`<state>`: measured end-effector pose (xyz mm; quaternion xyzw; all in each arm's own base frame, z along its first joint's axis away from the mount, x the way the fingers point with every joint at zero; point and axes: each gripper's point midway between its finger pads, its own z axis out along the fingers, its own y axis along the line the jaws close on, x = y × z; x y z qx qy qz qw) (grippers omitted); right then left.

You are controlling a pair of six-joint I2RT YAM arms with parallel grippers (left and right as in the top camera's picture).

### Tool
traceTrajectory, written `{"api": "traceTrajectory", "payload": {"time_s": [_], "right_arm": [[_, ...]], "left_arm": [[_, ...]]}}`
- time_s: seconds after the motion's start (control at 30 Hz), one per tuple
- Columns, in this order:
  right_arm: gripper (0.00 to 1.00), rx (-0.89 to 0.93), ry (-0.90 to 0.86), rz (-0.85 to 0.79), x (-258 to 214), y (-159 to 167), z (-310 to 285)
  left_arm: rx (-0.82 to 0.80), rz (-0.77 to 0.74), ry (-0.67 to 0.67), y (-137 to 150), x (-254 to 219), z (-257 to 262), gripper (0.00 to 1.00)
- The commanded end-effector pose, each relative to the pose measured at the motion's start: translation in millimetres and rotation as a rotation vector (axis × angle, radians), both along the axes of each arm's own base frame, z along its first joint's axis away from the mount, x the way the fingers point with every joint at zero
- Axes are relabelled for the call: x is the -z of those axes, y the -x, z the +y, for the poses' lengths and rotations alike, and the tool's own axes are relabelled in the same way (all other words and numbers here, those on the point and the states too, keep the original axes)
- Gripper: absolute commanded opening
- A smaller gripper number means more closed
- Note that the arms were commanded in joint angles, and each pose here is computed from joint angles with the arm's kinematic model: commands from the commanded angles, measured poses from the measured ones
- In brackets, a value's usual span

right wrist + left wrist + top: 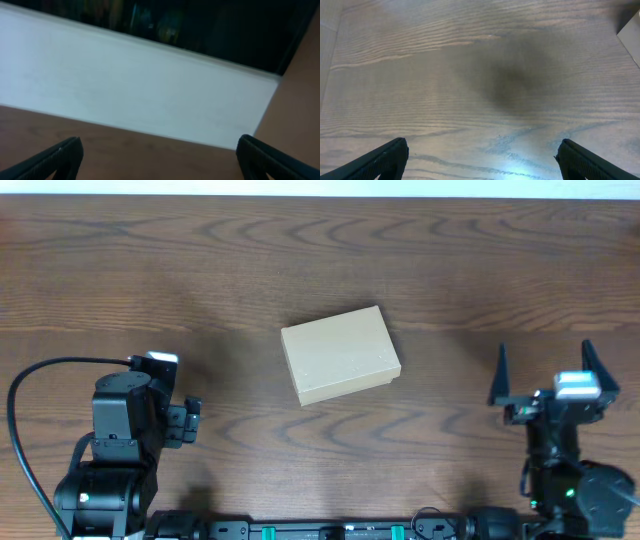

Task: Pack container

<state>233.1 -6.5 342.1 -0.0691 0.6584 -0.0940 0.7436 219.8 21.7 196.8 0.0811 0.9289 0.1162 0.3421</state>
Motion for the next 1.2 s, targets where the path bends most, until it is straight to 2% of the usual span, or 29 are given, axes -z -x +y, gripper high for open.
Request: {"api": "traceTrajectory", "payload": {"time_s": [0.0, 0.3, 0.67, 0.87, 0.97, 1.17], "right_arm": [[0.99, 0.014, -0.009, -0.002, 32.4, -0.9, -0.8], [0.99, -0.006, -0.09, 0.032, 87.0, -3.7, 1.8], [0.99, -0.002, -0.152, 0.175, 158.8, -11.3, 1.9], [0.99, -0.01, -0.176, 0.155, 176.0, -14.2, 2.9], [0.99, -0.006, -0.177, 0.197, 186.2, -13.3, 3.0], [0.99, -0.009, -0.173, 0.205, 187.8, -13.3, 3.6]], "left_arm": [[-0.009, 0.002, -0.015, 1.2, -0.5, 3.4, 0.95], [-0.009, 0.001, -0.015, 1.1, -0.5, 3.4, 0.95], [-0.009, 0.002, -0.015, 1.2, -0.5, 3.4, 0.95], [-0.009, 0.002, -0.015, 1.2, -0.5, 3.4, 0.95], [-0.01, 0.001, -0.014, 1.1, -0.5, 3.4, 0.95], [-0.009, 0.002, -0.015, 1.2, -0.5, 3.4, 0.95]]}}
